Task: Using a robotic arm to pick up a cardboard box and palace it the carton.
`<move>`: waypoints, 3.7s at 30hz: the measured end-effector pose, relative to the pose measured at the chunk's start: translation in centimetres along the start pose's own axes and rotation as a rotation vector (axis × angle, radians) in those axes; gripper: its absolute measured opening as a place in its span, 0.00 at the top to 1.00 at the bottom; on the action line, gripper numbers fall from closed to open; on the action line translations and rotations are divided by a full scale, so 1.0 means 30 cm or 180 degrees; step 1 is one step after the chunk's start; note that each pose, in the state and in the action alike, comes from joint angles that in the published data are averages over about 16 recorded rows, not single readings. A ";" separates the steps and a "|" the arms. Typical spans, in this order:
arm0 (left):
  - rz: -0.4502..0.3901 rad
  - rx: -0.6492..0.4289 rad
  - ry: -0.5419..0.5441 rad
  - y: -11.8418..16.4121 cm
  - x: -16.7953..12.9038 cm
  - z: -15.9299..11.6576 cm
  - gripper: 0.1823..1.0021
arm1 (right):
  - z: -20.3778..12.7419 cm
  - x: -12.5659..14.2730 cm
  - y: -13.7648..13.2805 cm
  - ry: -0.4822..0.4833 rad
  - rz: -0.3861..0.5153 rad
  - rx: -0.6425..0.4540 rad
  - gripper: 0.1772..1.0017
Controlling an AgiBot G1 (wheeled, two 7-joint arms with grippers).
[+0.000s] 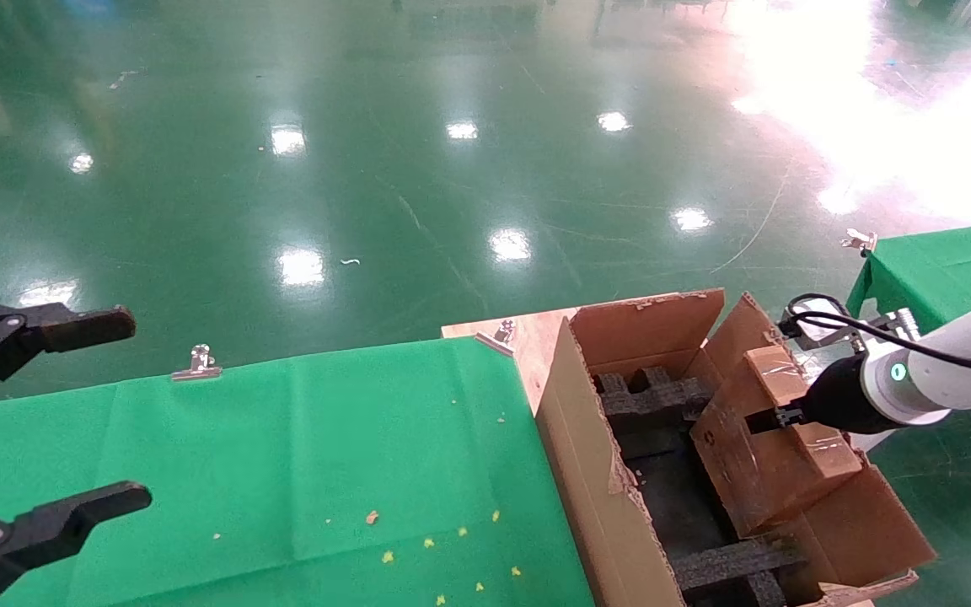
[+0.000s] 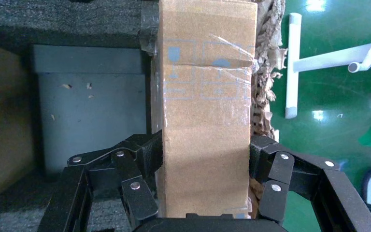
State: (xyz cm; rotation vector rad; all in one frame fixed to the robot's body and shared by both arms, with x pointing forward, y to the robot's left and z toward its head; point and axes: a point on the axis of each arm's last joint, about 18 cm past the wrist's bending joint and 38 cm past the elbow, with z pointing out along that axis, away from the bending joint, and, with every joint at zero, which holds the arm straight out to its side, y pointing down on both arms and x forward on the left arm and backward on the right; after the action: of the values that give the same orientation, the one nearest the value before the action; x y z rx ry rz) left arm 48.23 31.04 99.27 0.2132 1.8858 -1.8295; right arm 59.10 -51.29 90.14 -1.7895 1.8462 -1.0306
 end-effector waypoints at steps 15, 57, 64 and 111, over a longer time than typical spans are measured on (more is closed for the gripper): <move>0.0000 0.0000 0.0000 0.000 0.000 0.000 0.00 | 0.078 -0.033 0.038 -0.0030 -0.0069 -0.0154 0.86; -0.0001 0.0001 -0.0002 0.000 0.000 0.000 0.00 | 0.258 -0.108 0.113 -0.0202 -0.0323 -0.0506 0.85; -0.0001 0.0001 -0.0002 0.000 0.000 0.000 0.00 | 0.257 -0.109 0.113 -0.0204 -0.0314 -0.0509 0.81; -0.0001 0.0001 -0.0002 0.000 0.000 0.000 0.00 | -0.339 -0.149 -0.249 -0.0964 -0.0966 0.1380 0.01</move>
State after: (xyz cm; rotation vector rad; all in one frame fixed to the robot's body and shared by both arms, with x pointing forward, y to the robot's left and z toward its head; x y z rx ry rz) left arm 48.24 31.05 99.27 0.2125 1.8853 -1.8297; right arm 57.69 -43.94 101.24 -1.8569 1.0968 -1.0894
